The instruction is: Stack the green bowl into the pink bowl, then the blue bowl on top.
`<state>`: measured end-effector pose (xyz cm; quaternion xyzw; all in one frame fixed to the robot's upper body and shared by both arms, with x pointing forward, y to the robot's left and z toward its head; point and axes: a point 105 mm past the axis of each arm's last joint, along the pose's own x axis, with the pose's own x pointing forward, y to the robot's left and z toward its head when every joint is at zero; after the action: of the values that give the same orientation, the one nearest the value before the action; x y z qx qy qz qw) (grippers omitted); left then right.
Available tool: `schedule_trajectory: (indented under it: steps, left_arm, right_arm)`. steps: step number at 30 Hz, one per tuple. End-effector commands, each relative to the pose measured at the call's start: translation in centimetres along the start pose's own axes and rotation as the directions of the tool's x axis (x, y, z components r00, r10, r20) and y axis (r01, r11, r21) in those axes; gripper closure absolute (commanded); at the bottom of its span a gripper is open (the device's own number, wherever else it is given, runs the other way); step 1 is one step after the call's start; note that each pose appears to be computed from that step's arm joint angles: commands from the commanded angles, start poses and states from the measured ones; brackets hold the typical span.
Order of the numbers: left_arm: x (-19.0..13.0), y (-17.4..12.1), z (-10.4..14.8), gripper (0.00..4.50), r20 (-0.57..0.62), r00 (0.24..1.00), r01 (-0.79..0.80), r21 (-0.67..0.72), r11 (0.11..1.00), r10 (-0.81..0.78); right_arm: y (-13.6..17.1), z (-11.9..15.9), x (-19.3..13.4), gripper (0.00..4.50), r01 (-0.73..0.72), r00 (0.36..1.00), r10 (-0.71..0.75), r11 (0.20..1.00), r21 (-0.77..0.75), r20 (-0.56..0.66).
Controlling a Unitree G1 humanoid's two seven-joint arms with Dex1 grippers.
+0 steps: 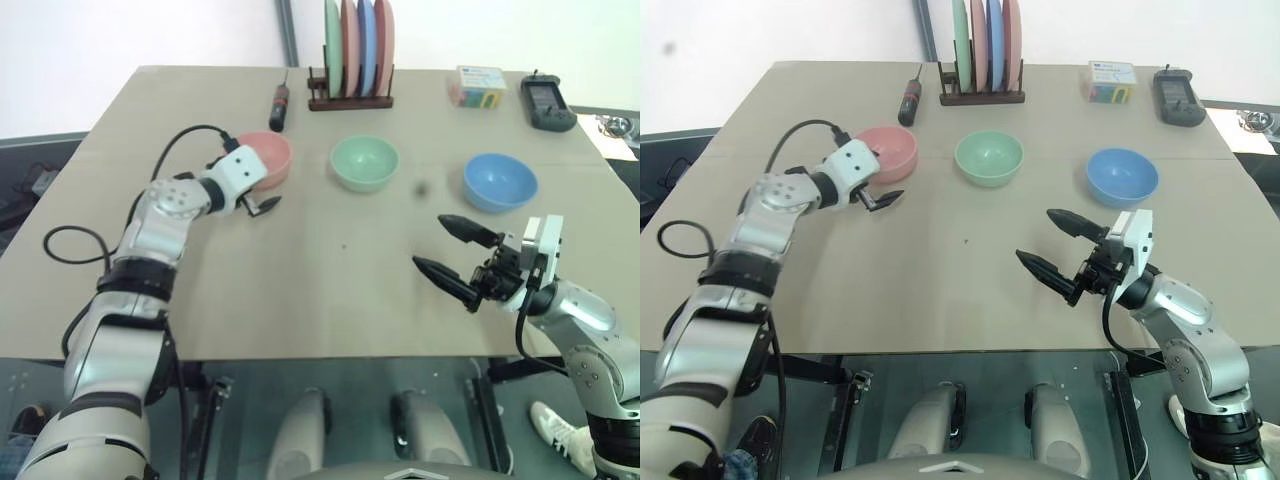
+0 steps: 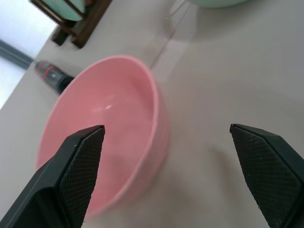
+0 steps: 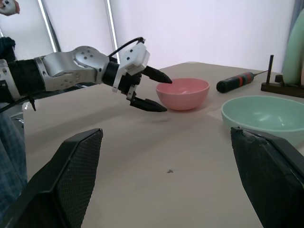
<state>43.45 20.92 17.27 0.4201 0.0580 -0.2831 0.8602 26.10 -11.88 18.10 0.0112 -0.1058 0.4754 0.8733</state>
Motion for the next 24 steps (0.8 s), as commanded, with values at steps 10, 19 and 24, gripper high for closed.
schedule_trajectory:
  steps: [10,19,24]
  left_arm:
    - [1.2,0.7,0.1,2.91,-0.043,0.999,0.035,0.072,0.997,-0.032]
    - [0.7,0.4,0.3,4.50,-0.016,0.997,0.076,0.075,0.994,-0.075]
    - [0.1,-0.9,4.7,4.50,0.135,0.964,0.200,0.202,0.959,-0.229]
  right_arm:
    - [0.4,1.6,-0.4,0.00,0.011,0.999,-0.006,0.993,-0.114,0.039]
    - [0.0,1.8,-0.3,2.95,0.023,0.999,-0.016,0.990,-0.137,0.050]
    - [0.0,1.8,-0.4,4.32,0.022,0.999,-0.016,0.989,-0.145,0.046]
